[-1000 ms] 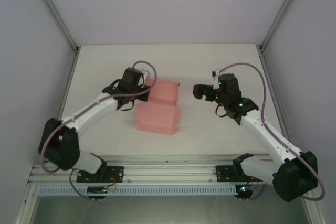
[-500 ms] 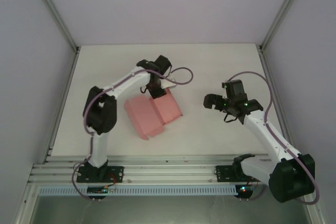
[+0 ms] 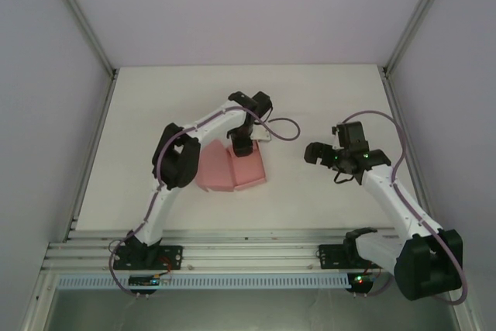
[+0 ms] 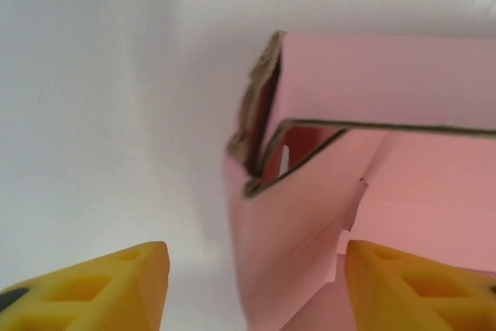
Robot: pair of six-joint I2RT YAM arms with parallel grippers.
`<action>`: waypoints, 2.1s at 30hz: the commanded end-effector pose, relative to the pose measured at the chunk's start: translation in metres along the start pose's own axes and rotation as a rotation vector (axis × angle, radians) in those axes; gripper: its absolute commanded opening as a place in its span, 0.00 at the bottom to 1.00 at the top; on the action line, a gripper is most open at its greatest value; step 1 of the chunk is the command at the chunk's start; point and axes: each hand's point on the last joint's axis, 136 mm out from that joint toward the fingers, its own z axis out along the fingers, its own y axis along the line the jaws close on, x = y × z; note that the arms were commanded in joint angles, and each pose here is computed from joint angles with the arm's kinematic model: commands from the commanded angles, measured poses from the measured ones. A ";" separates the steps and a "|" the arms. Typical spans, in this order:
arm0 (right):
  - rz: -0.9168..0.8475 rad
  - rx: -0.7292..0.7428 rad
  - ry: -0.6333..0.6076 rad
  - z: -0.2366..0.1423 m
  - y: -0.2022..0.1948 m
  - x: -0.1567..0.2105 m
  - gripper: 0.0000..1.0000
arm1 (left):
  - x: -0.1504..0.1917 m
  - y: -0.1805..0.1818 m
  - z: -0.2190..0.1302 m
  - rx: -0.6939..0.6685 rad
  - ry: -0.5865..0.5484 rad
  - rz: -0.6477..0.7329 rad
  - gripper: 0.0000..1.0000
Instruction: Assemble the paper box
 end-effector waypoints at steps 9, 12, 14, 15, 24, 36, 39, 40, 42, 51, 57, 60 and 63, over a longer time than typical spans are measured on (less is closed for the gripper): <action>-0.014 -0.067 -0.010 -0.005 0.011 -0.002 1.00 | -0.005 0.005 -0.030 -0.023 -0.122 0.012 0.69; -0.017 -0.068 -0.008 -0.005 0.010 0.000 0.99 | -0.007 0.006 -0.020 0.012 -0.123 -0.008 0.65; -0.016 -0.069 -0.009 -0.004 0.010 0.001 0.99 | -0.009 0.004 -0.010 0.036 -0.117 -0.012 0.65; -0.017 -0.071 -0.008 -0.004 0.010 0.001 1.00 | -0.011 0.004 -0.006 0.042 -0.119 -0.012 0.64; -0.022 -0.085 -0.016 -0.003 0.012 0.001 0.99 | -0.020 0.020 0.016 0.024 -0.134 -0.103 0.06; 0.029 -0.122 -0.155 0.000 0.087 -0.021 0.98 | -0.009 0.090 -0.098 -0.454 -0.386 -0.628 0.00; 0.059 -0.216 -0.227 0.010 0.115 -0.037 0.93 | -0.009 0.087 -0.114 -0.480 -0.423 -0.709 0.00; 0.058 -0.251 -0.235 0.013 0.125 -0.042 0.91 | -0.010 0.083 -0.117 -0.477 -0.431 -0.717 0.00; 0.060 -0.239 -0.236 0.022 0.129 -0.050 0.84 | -0.011 0.079 -0.121 -0.491 -0.437 -0.737 0.00; 0.094 -0.078 -0.214 0.065 0.123 -0.066 0.46 | -0.004 0.075 -0.133 -0.501 -0.475 -0.856 0.00; 0.131 0.095 -0.207 0.079 0.095 -0.059 0.22 | 0.002 0.077 -0.141 -0.516 -0.524 -0.930 0.00; 0.154 0.070 -0.194 0.089 0.097 -0.056 0.22 | -0.002 0.074 -0.142 -0.479 -0.563 -0.937 0.00; 0.155 -0.052 -0.191 0.097 0.117 -0.057 0.26 | -0.010 0.074 -0.144 -0.429 -0.611 -0.948 0.00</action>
